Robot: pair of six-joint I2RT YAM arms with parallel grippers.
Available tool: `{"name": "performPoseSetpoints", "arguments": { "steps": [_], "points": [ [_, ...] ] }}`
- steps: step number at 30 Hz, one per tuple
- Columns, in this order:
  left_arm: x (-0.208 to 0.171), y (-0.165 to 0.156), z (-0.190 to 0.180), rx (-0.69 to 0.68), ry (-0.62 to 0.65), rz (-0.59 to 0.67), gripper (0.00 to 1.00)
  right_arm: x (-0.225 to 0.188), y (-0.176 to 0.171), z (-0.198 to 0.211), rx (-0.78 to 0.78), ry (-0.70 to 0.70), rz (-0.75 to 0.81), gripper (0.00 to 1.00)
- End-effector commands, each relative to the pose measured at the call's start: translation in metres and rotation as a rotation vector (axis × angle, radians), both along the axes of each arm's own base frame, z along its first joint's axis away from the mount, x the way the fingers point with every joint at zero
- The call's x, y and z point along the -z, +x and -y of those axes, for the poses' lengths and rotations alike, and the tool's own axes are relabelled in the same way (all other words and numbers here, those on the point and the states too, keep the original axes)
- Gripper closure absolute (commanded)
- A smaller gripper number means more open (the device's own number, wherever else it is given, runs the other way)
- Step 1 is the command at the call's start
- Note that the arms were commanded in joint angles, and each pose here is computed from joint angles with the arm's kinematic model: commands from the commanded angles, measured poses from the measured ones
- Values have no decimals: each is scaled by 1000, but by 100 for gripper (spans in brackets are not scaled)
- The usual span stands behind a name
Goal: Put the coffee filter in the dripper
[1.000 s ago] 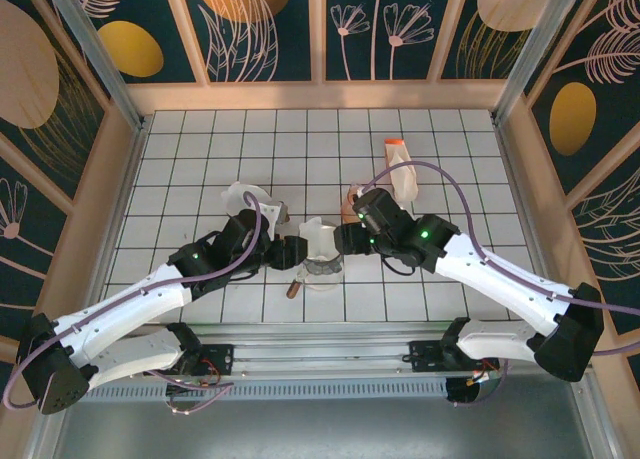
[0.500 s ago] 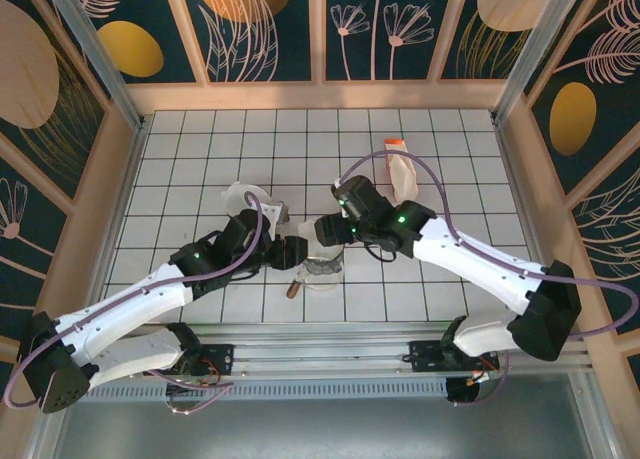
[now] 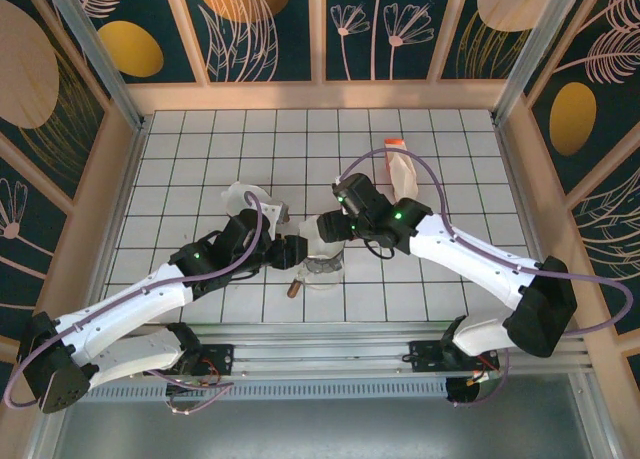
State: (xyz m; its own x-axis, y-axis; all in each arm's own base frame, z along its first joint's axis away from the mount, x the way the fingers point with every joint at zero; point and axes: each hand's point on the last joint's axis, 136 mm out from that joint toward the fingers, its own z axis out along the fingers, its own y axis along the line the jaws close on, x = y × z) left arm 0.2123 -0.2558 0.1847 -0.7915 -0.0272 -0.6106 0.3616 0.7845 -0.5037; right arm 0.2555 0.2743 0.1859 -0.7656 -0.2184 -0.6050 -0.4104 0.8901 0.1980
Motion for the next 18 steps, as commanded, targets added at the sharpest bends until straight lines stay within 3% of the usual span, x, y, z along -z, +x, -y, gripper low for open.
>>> {"name": "performPoseSetpoints", "arguments": {
  "steps": [1, 18],
  "points": [
    [13, -3, -4, -5, 22, -33, 43, -19, 6, 3, 34, 53, 52, 26],
    [-11, 4, 0, -19, -19, 6, 27, -46, -2, 15, 68, 157, 115, 24]
  ]
}}
